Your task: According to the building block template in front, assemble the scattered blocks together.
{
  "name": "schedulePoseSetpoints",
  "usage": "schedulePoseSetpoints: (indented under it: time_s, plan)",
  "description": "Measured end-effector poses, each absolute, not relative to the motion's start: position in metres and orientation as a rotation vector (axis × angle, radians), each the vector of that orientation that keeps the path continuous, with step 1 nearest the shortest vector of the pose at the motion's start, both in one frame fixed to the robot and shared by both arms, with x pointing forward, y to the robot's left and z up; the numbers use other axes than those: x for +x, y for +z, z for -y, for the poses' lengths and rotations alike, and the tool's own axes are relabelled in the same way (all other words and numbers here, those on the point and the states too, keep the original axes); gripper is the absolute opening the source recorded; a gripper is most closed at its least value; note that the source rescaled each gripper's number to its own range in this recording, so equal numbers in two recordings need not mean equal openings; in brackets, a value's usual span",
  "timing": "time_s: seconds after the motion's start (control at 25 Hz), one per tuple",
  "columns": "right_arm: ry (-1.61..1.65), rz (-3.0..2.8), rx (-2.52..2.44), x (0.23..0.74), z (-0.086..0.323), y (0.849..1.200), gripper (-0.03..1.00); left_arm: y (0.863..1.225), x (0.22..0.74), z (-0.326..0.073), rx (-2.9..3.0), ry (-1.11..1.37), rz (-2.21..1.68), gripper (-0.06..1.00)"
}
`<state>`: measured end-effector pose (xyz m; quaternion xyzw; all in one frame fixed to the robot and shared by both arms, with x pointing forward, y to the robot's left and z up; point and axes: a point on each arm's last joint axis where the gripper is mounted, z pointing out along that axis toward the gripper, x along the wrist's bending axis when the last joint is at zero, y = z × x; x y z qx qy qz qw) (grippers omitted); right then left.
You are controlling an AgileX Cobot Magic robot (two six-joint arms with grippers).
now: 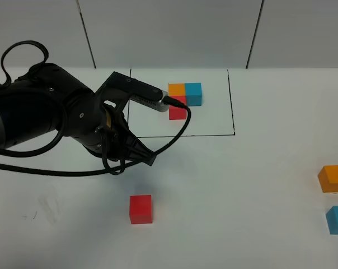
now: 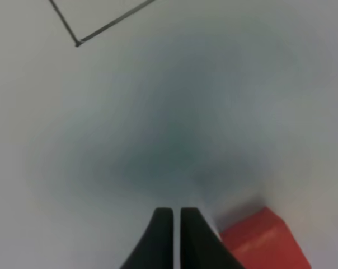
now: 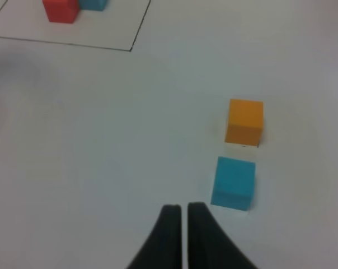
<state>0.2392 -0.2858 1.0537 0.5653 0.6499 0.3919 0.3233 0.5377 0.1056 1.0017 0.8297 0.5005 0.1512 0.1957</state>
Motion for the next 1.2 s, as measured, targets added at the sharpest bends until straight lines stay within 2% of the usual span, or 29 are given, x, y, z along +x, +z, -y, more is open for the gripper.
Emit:
schedulePoseSetpoints:
  time_s: [0.24,1.2]
  plan:
    - [1.028,-1.705,1.483,0.2392,0.2858,1.0537,0.0,1.0037,0.5421,-0.1083,2.211,0.472,-1.521,0.0]
    - [1.028,-1.705,1.483,0.2392,0.2858,1.0537,0.0,1.0036,0.5422,-0.109,2.214,0.479,-1.525,0.0]
